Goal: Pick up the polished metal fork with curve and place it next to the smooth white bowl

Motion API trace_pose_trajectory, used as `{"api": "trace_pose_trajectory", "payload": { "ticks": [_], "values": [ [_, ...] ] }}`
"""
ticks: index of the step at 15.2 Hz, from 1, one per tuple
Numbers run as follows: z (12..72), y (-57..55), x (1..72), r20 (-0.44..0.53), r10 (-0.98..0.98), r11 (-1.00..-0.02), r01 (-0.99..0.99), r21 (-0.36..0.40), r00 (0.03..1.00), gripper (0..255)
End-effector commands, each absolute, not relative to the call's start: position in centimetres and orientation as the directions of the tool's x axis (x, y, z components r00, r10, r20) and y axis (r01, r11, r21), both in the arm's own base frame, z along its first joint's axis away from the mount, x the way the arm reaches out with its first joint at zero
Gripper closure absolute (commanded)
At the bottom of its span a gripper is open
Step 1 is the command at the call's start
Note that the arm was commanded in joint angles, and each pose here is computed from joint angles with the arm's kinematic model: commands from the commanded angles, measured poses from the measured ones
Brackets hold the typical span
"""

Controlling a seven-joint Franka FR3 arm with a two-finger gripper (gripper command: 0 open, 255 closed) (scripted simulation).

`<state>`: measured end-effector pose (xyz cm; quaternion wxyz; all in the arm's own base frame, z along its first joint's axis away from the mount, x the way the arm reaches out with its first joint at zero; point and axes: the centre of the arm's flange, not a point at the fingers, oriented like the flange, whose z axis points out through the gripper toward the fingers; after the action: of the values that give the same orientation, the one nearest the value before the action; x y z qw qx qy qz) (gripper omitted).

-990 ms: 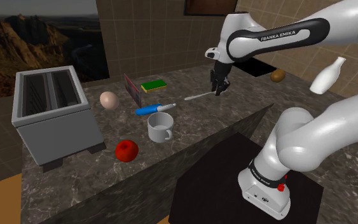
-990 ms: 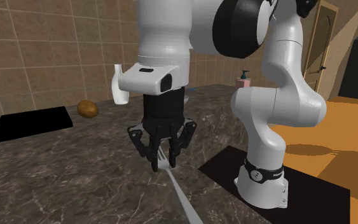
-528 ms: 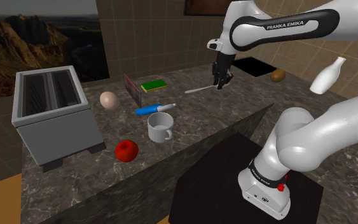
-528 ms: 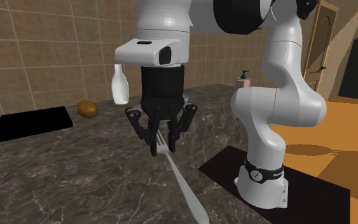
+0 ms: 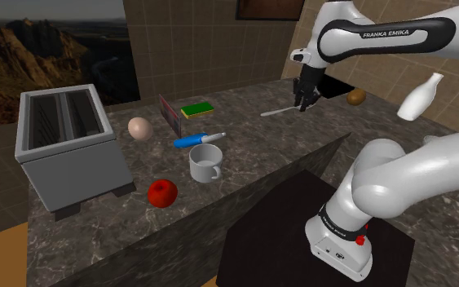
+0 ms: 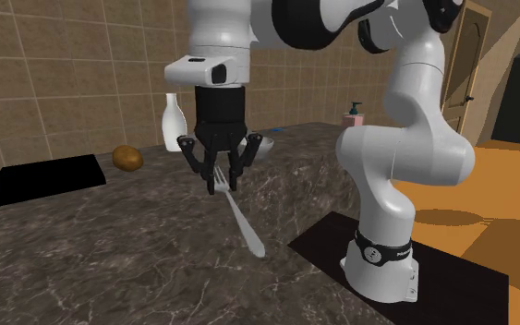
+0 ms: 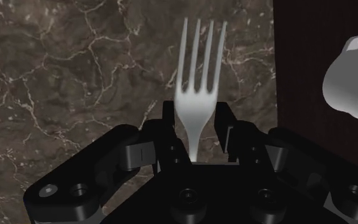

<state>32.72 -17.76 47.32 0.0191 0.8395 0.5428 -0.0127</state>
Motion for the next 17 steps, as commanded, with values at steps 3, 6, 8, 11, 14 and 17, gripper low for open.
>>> {"api": "trace_pose_trajectory", "payload": {
  "ticks": [3,6,8,11,14,17],
  "values": [
    [47.2,-22.4,30.5,-0.043,0.912,-0.409,0.913,0.018,0.409,255],
    [47.2,-25.9,28.7,-0.043,0.912,-0.409,0.913,0.018,0.409,255],
    [47.2,-28.3,27.5,-0.043,0.912,-0.409,0.913,0.018,0.409,255],
    [47.2,-31.8,25.8,-0.043,0.912,-0.409,0.913,0.018,0.409,255],
    [47.2,-35.4,24.0,-0.043,0.912,-0.409,0.913,0.018,0.409,255],
    [47.2,-38.9,22.2,-0.043,0.912,-0.409,0.913,0.018,0.409,255]
  ]
}}
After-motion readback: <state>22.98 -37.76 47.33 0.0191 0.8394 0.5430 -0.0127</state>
